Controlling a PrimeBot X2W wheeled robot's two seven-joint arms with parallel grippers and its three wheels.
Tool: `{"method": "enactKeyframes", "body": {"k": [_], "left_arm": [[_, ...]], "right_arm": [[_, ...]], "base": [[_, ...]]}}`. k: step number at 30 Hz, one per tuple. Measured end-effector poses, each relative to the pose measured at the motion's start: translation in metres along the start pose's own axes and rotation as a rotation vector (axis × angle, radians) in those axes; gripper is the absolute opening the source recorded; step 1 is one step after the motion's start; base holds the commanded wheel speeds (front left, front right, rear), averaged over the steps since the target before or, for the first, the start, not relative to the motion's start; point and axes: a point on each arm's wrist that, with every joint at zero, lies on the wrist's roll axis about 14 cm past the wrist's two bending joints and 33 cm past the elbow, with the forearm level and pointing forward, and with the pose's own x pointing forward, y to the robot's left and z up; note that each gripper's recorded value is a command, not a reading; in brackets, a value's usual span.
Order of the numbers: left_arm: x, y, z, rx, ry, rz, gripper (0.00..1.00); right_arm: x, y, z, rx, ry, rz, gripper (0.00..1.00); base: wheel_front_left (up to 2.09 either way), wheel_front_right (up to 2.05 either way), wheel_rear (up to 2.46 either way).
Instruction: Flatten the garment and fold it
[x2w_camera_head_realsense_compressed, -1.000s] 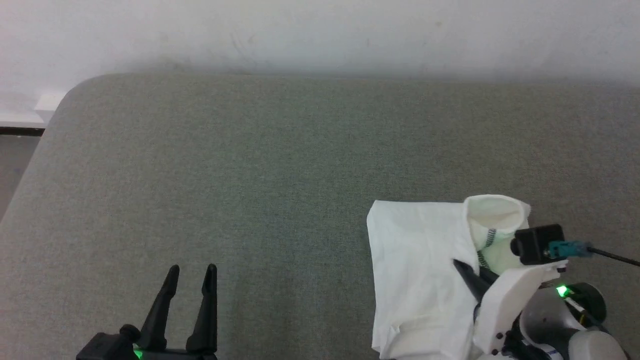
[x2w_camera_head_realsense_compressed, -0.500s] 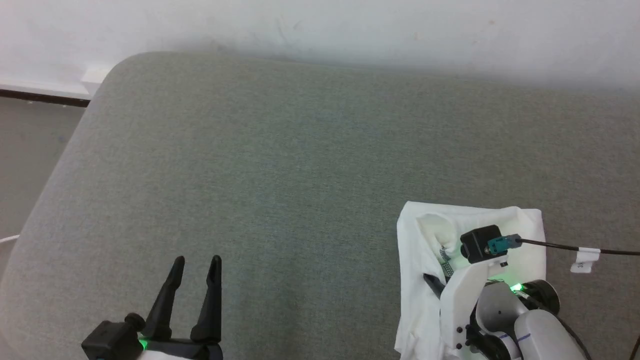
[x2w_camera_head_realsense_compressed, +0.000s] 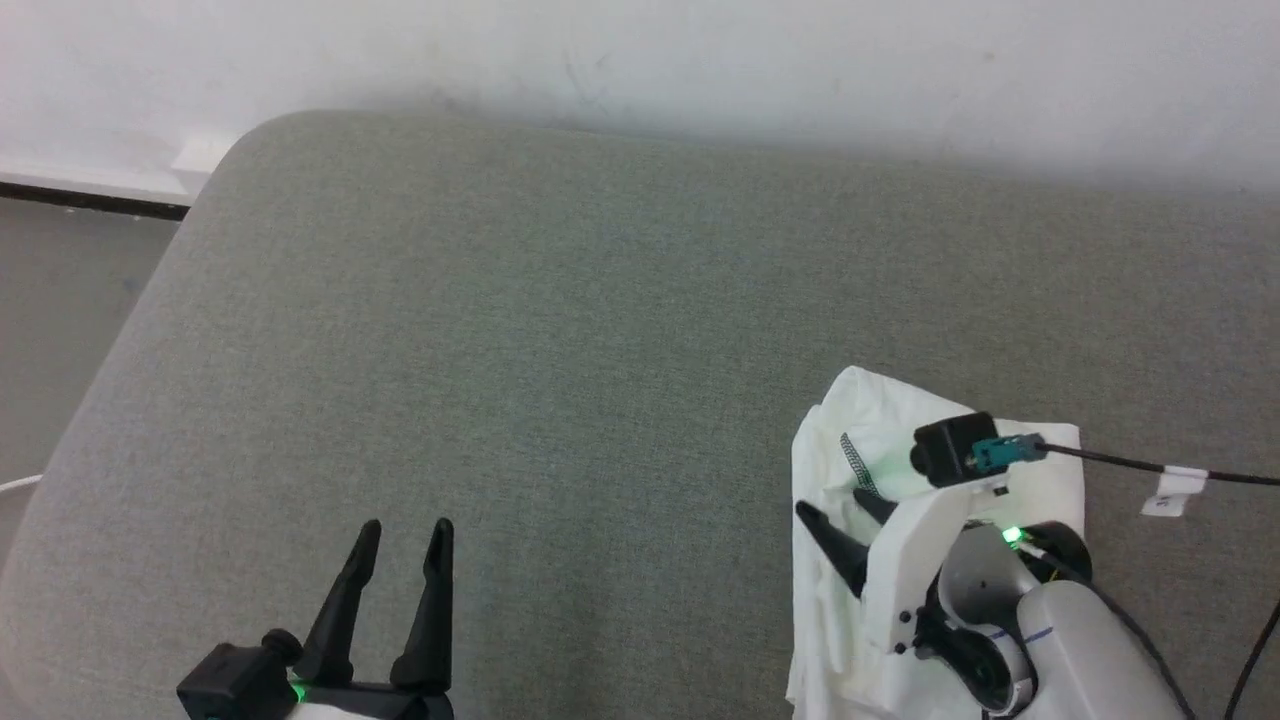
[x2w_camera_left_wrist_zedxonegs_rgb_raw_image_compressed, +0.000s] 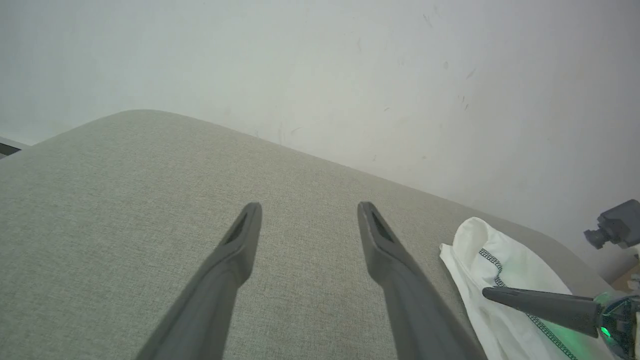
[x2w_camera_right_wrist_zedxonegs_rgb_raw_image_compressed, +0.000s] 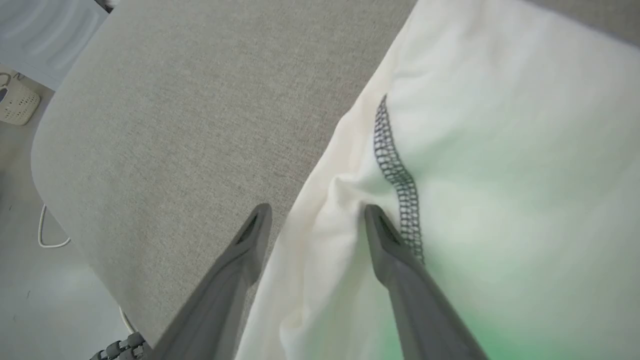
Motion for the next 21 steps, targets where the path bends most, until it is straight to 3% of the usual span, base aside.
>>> {"method": "enactKeyframes", "body": {"k": [3, 8, 13, 21], "left_arm": [[0.004, -0.004, -0.001, -0.002, 0.003, -0.016, 1.0], [0.011, -0.01, -0.003, -0.003, 0.007, -0.037, 1.0], [0.017, -0.012, -0.006, 0.002, 0.018, -0.051, 1.0], [0.021, -0.012, -0.008, 0.017, 0.031, -0.068, 1.0]], "right_arm": [[-0.017, -0.015, 0.028, 0.002, -0.112, -0.051, 1.0], [-0.065, -0.064, 0.047, -0.024, -0.232, -0.242, 1.0], [-0.102, -0.104, 0.02, 0.042, -0.202, -0.382, 1.0], [-0.101, -0.111, -0.03, 0.169, -0.08, -0.378, 1.0]], "base": [[0.0, 0.0, 0.0], [0.0, 0.0, 0.0], [0.0, 0.0, 0.0], [0.0, 0.0, 0.0]]}}
